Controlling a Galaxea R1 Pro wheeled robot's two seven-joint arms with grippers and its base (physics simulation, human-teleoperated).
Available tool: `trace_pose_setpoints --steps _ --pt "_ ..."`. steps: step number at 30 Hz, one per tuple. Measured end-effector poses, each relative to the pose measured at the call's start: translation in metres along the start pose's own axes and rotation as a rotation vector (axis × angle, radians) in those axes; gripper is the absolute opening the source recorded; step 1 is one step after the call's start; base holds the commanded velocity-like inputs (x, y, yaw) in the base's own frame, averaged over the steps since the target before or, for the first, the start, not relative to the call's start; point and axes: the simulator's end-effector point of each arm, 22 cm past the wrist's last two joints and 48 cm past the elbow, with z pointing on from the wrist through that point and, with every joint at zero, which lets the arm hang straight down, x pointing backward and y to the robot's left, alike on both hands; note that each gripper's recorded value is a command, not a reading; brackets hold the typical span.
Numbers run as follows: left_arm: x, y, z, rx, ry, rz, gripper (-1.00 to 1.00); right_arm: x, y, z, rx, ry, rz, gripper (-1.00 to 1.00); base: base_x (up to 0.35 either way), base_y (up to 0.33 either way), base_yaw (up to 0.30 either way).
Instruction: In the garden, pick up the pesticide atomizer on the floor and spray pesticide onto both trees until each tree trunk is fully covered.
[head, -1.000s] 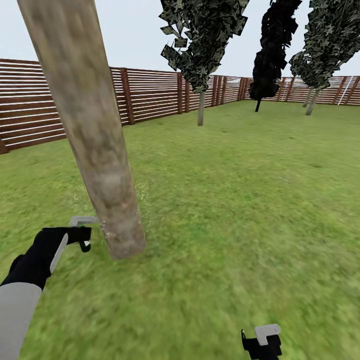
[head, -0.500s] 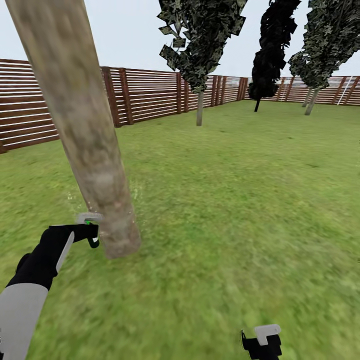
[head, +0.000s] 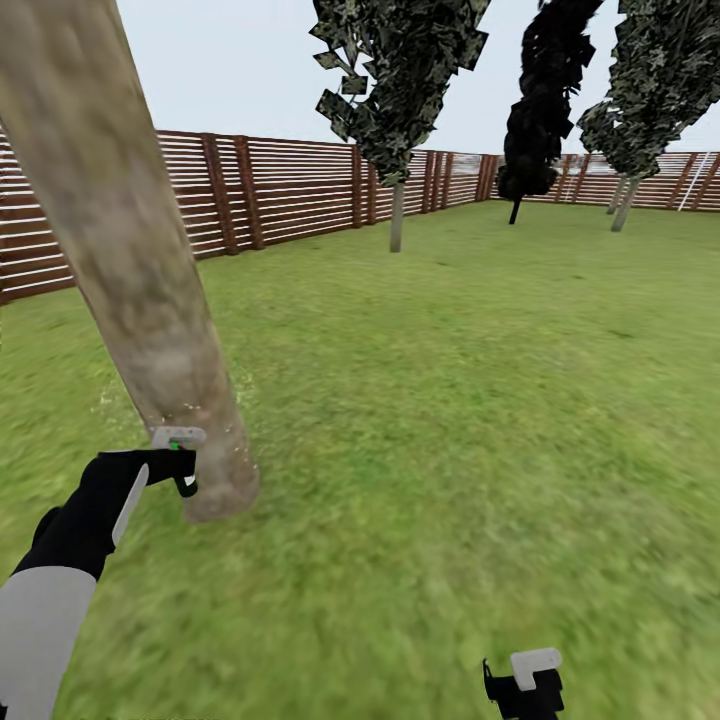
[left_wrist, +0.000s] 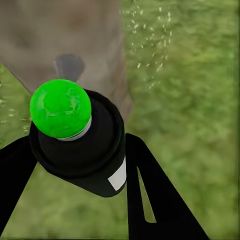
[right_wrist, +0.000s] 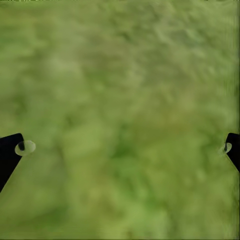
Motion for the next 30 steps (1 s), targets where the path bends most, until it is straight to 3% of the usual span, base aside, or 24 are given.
trace_pose_setpoints --steps 8,11,13,14,17,18,21,25,28,30 --pt "0.003 0.006 0.001 -0.012 0.007 -0.006 -1.0 0.0 0.0 0.0 -0.001 0.0 0.0 1.0 0.082 -0.271 0.253" --pt "0.021 0.04 0.003 -0.085 0.047 -0.002 -1.0 0.0 0.0 0.0 -0.001 0.0 0.0 1.0 0.088 -0.271 0.025" --pt "0.034 0.049 0.007 -0.103 0.079 -0.008 -1.0 0.0 0.0 0.0 -0.001 0.0 0.0 1.0 0.09 -0.271 0.004" --pt "0.039 0.046 0.009 -0.099 0.089 -0.011 -1.0 0.0 0.0 0.0 -0.002 0.0 -0.001 1.0 0.09 -0.271 0.0" --pt "0.043 0.002 0.017 -0.037 0.094 -0.027 -1.0 0.0 0.0 0.0 -0.001 0.0 0.0 1.0 0.09 -0.271 0.0" --pt "0.045 0.004 0.017 -0.043 0.097 -0.023 -1.0 0.0 0.0 0.0 -0.002 0.0 0.0 1.0 0.091 -0.27 0.0" --pt "0.054 0.067 0.01 -0.133 0.117 -0.051 -1.0 0.0 0.001 0.0 -0.002 -0.001 -0.001 1.0 0.1 -0.271 0.0" --pt "0.076 0.108 0.007 -0.183 0.164 -0.071 -1.0 0.0 0.0 0.0 -0.002 -0.001 -0.001 1.0 0.119 -0.266 0.047" --pt "0.088 0.106 0.01 -0.187 0.189 -0.072 -1.0 0.0 0.0 0.0 -0.002 0.0 -0.001 1.0 0.123 -0.222 0.241" --pt "0.092 0.07 0.019 -0.137 0.192 -0.087 -1.0 0.0 0.0 0.0 -0.001 0.0 -0.001 1.0 0.031 -0.041 0.275"
